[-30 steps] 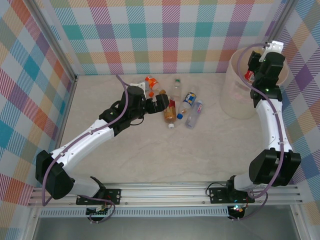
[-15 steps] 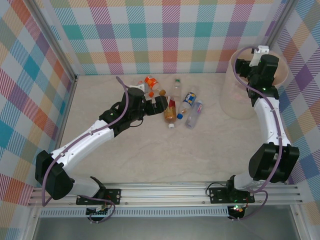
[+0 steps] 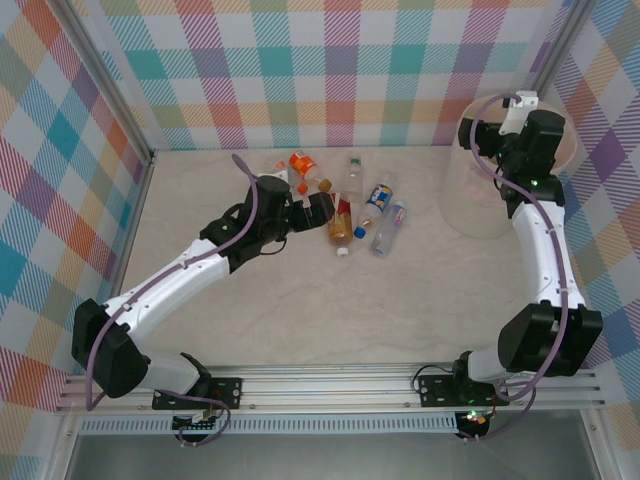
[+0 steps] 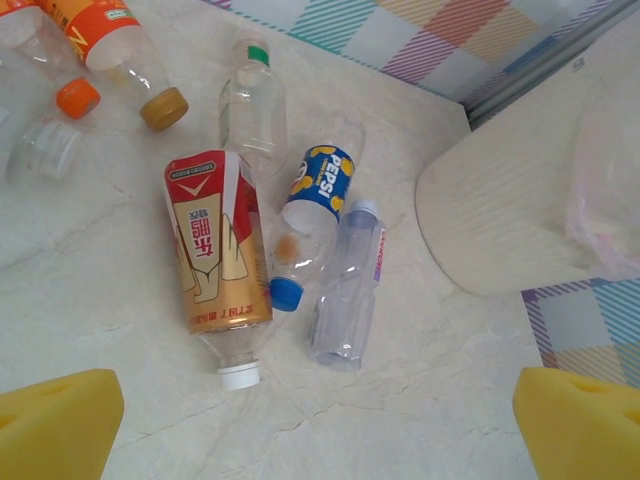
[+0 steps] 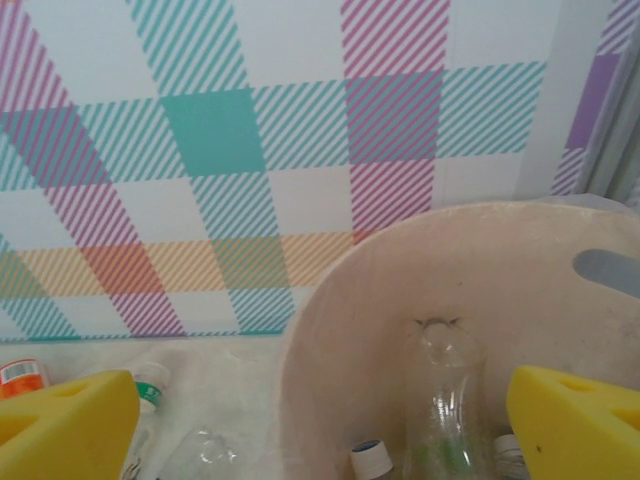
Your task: Put the plastic bottles in the bin
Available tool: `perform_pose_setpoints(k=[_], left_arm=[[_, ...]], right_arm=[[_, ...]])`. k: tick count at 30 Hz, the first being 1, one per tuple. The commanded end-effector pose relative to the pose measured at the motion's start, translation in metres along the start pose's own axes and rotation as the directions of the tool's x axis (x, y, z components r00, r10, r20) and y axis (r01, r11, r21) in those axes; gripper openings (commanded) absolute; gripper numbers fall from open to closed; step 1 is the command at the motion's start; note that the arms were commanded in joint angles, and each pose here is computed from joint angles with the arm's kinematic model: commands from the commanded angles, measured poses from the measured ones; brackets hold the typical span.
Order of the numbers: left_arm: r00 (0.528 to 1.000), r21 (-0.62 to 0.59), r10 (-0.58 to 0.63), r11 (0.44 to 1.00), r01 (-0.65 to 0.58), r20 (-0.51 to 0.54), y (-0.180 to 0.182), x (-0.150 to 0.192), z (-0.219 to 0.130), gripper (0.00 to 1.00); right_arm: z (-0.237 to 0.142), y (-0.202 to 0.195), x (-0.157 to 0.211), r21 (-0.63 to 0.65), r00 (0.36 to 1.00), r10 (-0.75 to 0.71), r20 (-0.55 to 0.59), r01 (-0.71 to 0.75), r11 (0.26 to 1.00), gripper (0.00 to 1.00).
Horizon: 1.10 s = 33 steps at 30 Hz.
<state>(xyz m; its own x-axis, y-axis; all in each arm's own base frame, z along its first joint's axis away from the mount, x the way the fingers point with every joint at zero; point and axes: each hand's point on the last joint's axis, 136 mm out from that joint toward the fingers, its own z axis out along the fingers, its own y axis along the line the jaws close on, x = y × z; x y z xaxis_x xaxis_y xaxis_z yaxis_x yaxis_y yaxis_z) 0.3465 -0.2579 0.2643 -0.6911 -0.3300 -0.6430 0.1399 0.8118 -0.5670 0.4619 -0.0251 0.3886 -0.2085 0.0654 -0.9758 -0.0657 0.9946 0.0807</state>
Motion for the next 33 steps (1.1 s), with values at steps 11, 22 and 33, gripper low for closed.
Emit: perform_pose_setpoints(k=[11,22,33], left_arm=[[0.996,-0.114,-0.090,0.990,0.087,-0.018,0.035,0.007,0.015,1.00],[0.981,-0.233,-0.194,0.954,0.191,0.007,0.075,0.012,0.015,1.00],[0.971,-0.280,-0.237,0.932,0.230,0.009,0.091,0.017,0.016,1.00]], right_arm=[[-0.037,0.078,-0.010,-0.338,0.984,0.175,-0.032,-0.176,0.925,1.00],[-0.041,0.167,0.057,-0.464,0.970,0.073,-0.232,-0.176,0.868,1.00],[-0.004,0.152,0.173,-0.140,0.854,0.185,-0.485,-0.285,0.948,1.00]])
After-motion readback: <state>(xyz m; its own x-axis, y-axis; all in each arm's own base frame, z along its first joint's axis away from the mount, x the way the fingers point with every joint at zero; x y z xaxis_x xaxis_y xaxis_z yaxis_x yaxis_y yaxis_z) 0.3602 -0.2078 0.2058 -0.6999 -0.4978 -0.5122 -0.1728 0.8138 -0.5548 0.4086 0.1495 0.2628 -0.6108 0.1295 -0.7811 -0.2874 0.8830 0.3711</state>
